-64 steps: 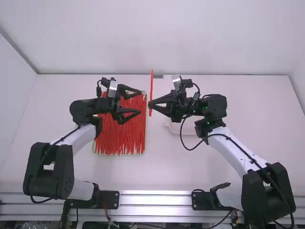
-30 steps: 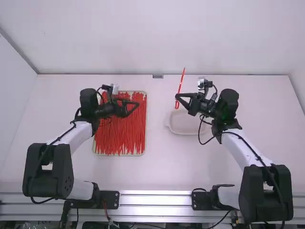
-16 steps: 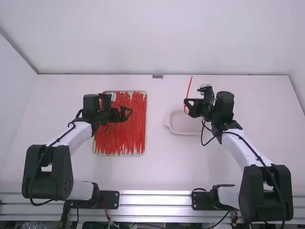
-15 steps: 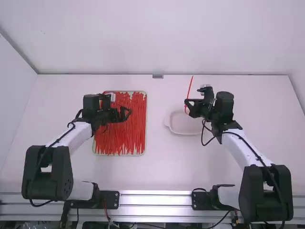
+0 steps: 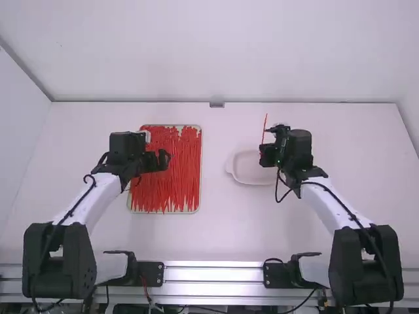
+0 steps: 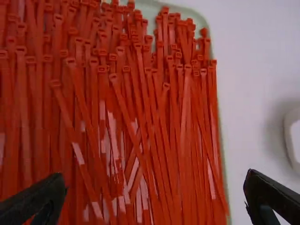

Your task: Fasten the cable tie

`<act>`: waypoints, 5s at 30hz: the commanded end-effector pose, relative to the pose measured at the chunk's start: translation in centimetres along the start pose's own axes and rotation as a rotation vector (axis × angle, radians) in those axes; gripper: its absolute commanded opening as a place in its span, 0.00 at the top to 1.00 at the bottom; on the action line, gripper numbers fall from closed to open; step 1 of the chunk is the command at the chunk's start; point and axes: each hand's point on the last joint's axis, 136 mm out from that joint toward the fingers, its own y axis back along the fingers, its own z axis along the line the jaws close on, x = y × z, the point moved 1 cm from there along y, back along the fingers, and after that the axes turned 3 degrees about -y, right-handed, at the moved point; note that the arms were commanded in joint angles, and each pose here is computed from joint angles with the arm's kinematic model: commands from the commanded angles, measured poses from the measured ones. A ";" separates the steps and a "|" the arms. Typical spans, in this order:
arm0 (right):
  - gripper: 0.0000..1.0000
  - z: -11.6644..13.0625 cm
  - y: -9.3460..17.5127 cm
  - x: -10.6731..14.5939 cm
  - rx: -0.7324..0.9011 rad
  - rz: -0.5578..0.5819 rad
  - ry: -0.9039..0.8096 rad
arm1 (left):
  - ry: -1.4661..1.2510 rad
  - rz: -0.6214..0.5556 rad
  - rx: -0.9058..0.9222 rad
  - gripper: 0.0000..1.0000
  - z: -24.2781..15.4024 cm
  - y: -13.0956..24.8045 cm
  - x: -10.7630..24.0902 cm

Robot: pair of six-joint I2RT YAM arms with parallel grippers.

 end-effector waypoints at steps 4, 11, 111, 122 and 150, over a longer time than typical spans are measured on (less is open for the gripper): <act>1.00 -1.0 0.0 0.7 0.112 -0.011 0.042 | -0.041 -0.065 -0.004 0.01 -0.6 2.1 -1.7; 1.00 -1.8 -0.3 2.0 0.132 -0.046 0.045 | -0.041 -0.066 -0.001 0.01 -0.8 2.4 -1.7; 0.02 1.0 10.0 -2.4 0.225 -0.101 0.058 | -0.277 -0.181 0.054 0.01 -4.0 9.5 -1.8; 0.02 0.9 10.0 -2.4 0.229 -0.099 0.058 | -0.273 -0.177 0.048 0.01 -3.9 9.5 -1.7; 0.38 -4.6 14.8 -0.9 0.373 -0.412 0.133 | -0.279 -0.549 -0.246 0.37 0.1 12.1 -0.8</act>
